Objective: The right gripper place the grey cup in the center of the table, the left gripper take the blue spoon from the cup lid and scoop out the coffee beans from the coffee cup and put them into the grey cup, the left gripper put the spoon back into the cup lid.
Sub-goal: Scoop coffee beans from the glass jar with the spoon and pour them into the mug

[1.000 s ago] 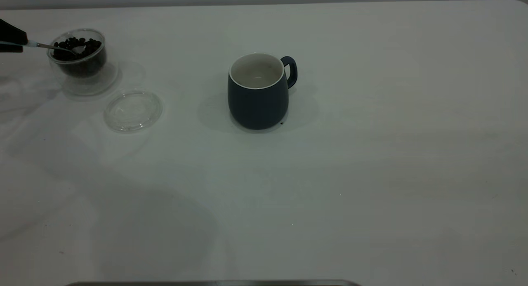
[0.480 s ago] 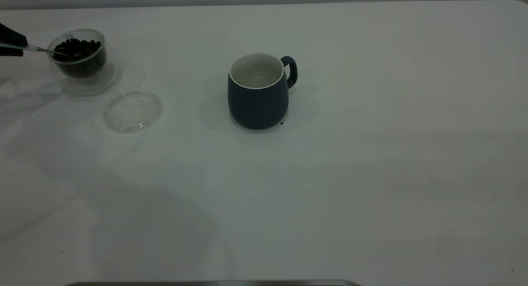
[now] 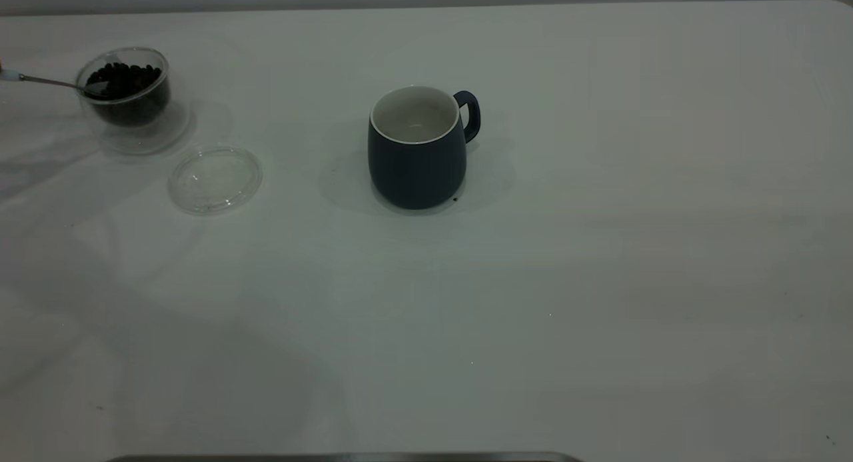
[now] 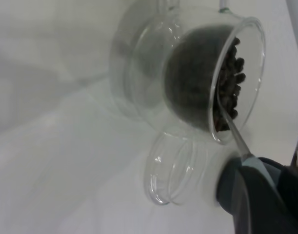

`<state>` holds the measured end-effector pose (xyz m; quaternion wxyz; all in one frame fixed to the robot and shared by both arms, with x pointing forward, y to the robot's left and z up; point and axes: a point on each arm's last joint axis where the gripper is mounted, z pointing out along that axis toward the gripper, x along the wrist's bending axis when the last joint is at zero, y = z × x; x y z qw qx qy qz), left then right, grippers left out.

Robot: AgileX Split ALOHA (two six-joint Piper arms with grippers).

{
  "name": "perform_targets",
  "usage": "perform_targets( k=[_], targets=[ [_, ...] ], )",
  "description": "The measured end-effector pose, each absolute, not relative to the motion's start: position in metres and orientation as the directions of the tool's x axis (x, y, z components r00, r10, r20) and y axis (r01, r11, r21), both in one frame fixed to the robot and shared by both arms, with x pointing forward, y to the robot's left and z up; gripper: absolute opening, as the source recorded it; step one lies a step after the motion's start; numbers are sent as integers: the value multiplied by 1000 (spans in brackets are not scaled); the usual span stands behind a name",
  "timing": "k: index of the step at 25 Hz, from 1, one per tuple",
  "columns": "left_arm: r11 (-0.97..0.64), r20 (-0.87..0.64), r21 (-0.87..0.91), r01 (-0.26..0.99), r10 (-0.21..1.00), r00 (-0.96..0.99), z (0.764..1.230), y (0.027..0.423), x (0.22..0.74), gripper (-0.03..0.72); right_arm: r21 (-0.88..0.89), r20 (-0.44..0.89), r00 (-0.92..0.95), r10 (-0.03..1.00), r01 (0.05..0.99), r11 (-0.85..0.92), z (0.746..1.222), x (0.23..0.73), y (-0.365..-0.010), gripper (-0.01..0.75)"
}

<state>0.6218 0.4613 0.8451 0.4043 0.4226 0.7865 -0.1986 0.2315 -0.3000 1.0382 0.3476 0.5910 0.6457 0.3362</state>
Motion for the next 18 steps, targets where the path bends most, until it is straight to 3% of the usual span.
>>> perform_targets(
  k=[18],
  targets=[
    [503, -850, 94, 859, 490, -194, 852, 459, 620, 124, 845, -52, -60, 997, 529, 75, 1038, 232, -300, 462]
  ],
)
